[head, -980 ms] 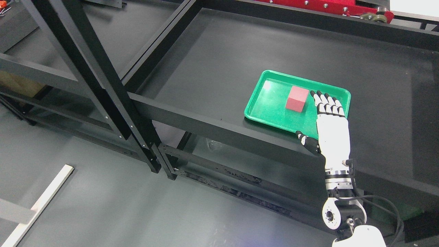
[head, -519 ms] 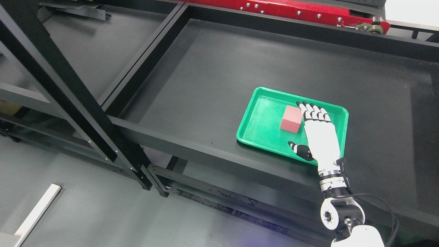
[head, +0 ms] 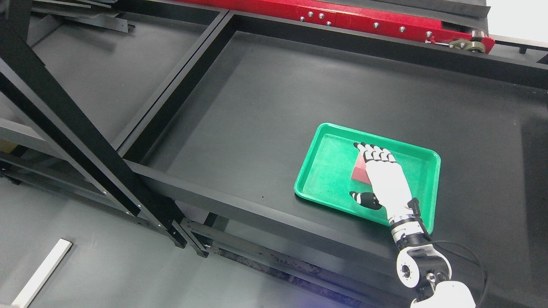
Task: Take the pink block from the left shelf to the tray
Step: 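Close the right hand fingers around the pink cube in the tray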
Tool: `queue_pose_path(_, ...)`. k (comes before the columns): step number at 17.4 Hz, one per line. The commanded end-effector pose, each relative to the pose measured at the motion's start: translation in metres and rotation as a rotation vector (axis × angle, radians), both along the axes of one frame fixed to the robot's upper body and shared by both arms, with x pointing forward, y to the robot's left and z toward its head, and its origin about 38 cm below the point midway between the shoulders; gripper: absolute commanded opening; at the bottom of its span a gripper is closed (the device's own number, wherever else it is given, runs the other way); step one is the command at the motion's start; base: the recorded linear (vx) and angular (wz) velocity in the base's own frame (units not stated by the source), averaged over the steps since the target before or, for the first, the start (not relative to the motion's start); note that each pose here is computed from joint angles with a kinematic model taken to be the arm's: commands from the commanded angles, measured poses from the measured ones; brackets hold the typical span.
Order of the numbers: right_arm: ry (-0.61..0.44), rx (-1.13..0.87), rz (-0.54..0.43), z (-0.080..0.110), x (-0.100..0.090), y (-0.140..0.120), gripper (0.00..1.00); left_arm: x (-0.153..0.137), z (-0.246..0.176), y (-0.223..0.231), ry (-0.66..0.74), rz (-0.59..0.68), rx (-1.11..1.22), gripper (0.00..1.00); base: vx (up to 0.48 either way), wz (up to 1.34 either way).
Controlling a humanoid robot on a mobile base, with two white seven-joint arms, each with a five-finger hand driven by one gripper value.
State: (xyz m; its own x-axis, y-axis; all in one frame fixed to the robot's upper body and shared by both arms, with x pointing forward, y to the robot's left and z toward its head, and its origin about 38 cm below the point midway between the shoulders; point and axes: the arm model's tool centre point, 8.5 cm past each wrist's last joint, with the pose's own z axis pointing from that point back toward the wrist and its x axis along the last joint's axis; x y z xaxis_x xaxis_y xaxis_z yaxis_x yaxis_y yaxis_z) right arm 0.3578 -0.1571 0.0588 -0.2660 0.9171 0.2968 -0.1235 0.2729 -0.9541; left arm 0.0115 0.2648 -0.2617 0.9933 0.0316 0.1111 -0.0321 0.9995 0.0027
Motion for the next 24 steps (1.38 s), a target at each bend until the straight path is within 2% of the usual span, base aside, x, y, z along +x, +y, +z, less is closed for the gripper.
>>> queue_pose_path(1,0.06,-0.038,0.034,-0.013,0.004,0.002,0.99,0.027,0.002,0.011,-0.05,-0.004,0.019,1.0,0.077,0.01)
queue_pose_path(9,0.117,-0.064,0.031,-0.026,0.02,-0.002,0.99,0.027,0.002,0.011,-0.05,-0.004,0.019,1.0,0.068,0.01)
queue_pose_path(17,0.185,-0.077,0.004,-0.045,0.019,-0.011,0.99,0.027,0.002,0.011,-0.05,-0.004,0.019,1.0,0.036,0.0)
queue_pose_path(24,0.189,-0.093,-0.064,-0.046,0.021,-0.031,0.98,0.027,0.002,0.011,-0.05,-0.004,0.019,1.0,0.016,0.0)
